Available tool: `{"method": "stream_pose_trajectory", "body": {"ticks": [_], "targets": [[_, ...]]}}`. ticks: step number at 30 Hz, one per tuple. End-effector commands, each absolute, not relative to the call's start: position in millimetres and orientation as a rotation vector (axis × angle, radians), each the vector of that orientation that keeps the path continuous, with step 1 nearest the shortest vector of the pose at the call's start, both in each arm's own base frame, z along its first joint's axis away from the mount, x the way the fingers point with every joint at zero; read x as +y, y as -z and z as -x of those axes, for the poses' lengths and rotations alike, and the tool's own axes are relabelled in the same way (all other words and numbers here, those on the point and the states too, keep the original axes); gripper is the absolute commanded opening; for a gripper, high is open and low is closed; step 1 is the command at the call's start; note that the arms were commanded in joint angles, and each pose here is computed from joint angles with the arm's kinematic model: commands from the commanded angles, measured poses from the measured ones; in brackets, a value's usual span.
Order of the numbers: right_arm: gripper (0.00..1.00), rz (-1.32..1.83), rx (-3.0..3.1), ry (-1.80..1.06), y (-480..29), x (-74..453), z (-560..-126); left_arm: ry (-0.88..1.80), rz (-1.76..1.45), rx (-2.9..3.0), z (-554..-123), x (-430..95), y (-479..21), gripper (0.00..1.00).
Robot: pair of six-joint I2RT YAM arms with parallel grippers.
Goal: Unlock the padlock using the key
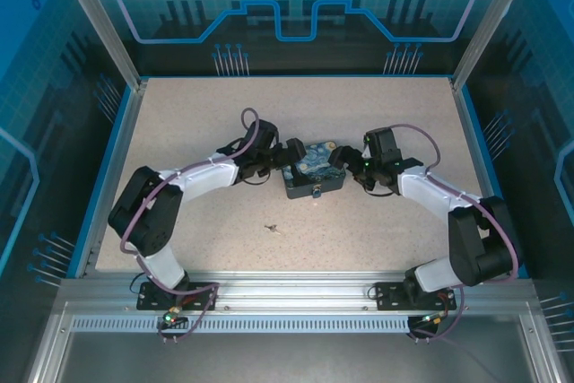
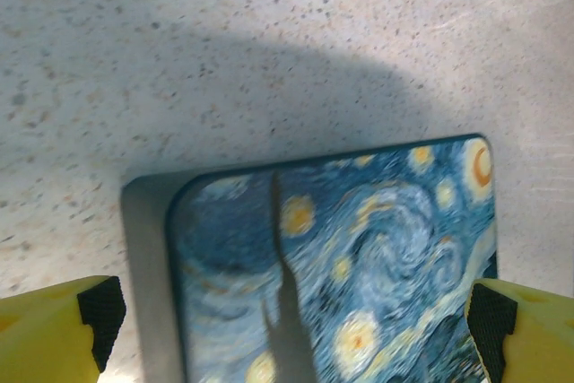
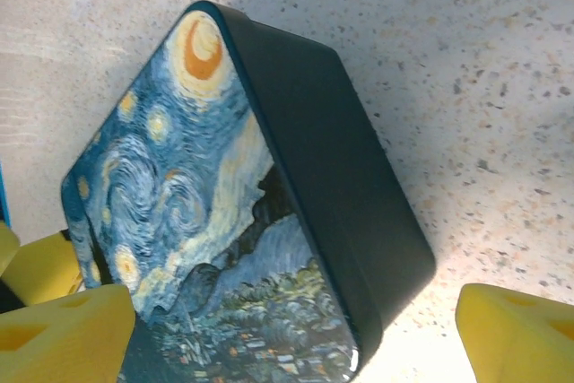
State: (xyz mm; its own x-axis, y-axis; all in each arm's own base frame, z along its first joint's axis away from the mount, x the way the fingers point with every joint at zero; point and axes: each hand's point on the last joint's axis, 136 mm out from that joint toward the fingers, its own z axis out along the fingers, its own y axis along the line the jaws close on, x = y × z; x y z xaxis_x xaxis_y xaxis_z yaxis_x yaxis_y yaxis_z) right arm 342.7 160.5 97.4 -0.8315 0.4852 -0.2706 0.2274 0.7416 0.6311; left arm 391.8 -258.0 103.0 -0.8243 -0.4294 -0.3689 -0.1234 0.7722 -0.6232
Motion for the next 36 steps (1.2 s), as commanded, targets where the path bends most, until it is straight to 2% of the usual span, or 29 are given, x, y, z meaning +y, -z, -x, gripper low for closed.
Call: {"method": "stream_pose_trajectory", "body": {"ticks": [1,13,36], "targets": [[0.93,-0.550,2.479,-0.910,-103,167,-347,0.900,0.430,2.421,-407,-274,-115,0.99],[0.93,-0.496,2.530,-1.004,-93,220,-343,0.862,0.468,2.414,-431,-261,-110,0.99],[0.94,-0.532,2.500,-1.026,-107,239,-382,0.869,0.541,2.385,-418,-242,-105,0.99]]}}
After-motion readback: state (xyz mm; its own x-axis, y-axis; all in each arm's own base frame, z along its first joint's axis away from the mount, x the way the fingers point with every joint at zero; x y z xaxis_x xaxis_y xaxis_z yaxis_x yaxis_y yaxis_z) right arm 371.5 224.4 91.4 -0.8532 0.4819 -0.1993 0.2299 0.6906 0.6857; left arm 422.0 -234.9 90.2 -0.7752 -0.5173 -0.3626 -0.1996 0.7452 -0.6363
